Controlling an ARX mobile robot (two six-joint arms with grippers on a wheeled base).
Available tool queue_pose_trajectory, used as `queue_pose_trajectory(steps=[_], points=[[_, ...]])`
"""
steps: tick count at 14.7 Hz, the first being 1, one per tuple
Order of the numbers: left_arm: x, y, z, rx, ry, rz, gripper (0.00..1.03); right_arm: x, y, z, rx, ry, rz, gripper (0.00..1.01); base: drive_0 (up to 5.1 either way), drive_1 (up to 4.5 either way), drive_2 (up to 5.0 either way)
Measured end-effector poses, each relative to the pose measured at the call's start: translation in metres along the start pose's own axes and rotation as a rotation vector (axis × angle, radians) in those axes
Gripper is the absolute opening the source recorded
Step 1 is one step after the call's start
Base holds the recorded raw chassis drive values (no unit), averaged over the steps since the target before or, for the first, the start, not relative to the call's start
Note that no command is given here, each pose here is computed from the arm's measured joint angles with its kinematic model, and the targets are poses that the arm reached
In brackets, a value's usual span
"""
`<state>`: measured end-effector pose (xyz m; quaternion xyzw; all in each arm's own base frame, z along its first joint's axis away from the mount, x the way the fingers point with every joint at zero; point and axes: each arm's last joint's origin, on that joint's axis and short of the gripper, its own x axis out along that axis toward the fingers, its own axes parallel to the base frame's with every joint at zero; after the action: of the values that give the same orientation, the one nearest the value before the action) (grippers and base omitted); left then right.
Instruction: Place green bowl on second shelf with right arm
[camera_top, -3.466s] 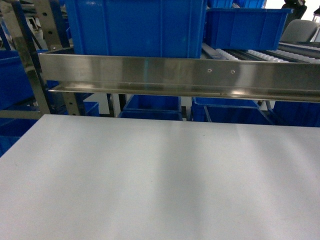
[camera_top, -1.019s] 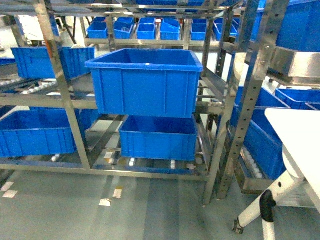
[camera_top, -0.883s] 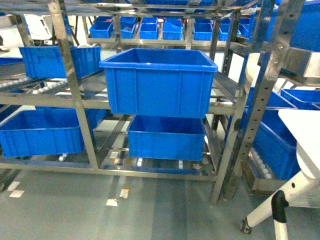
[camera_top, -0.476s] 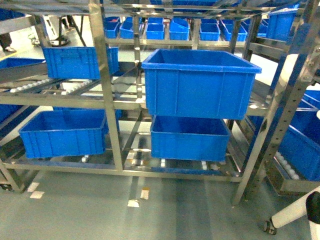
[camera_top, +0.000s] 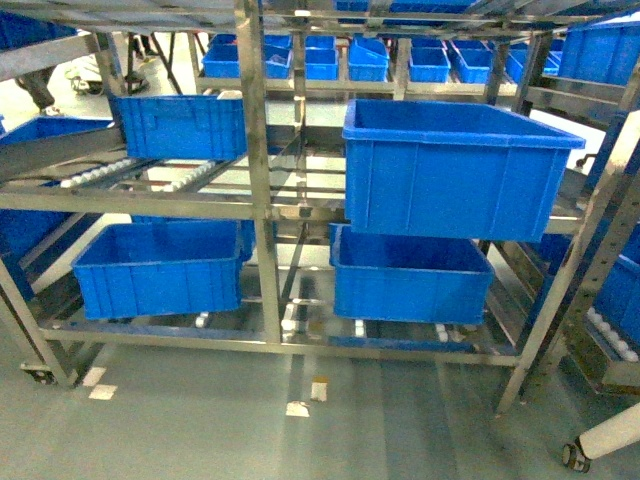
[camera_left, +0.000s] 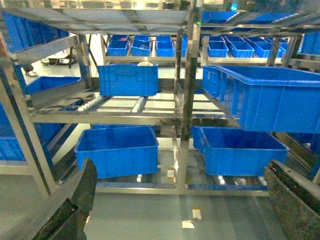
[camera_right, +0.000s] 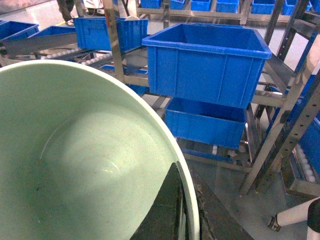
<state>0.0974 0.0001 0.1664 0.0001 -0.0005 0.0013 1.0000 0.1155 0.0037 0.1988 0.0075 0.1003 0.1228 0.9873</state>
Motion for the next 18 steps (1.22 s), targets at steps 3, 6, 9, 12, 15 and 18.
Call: queue_pose_trajectory(steps=[3, 6, 9, 12, 15, 18], points=[[0.0000, 0.0000, 0.0003, 0.000, -0.003, -0.001, 0.98, -0.0001, 0.0000, 0.0000, 0.000, -0.001, 0.000, 0.02, 0.0, 2.84, -2.9], [0.0000, 0.0000, 0.0000, 0.000, 0.000, -0.002, 0.98, 0.0000, 0.0000, -0.0001, 0.000, 0.001, 0.000, 0.02, 0.1, 4.39, -4.3], [0.0000, -0.0001, 0.0001, 0.000, -0.001, -0.002, 0.98, 0.0000, 0.0000, -0.0003, 0.001, 0.003, 0.000, 0.02, 0.0, 4.36, -4.3], [0.0000, 0.0000, 0.0001, 0.000, -0.001, -0.002, 0.98, 0.0000, 0.0000, -0.0001, 0.000, 0.001, 0.000, 0.02, 0.0, 4.31, -4.4], [0.0000, 0.0000, -0.0001, 0.000, 0.001, -0.002, 0.98, 0.0000, 0.0000, -0.0001, 0.000, 0.001, 0.000, 0.02, 0.0, 4.31, -4.4], [0.0000, 0.0000, 0.0000, 0.000, 0.000, -0.002, 0.98, 0.0000, -0.0001, -0.0002, 0.001, 0.002, 0.000, 0.02, 0.0, 4.31, -4.4]])
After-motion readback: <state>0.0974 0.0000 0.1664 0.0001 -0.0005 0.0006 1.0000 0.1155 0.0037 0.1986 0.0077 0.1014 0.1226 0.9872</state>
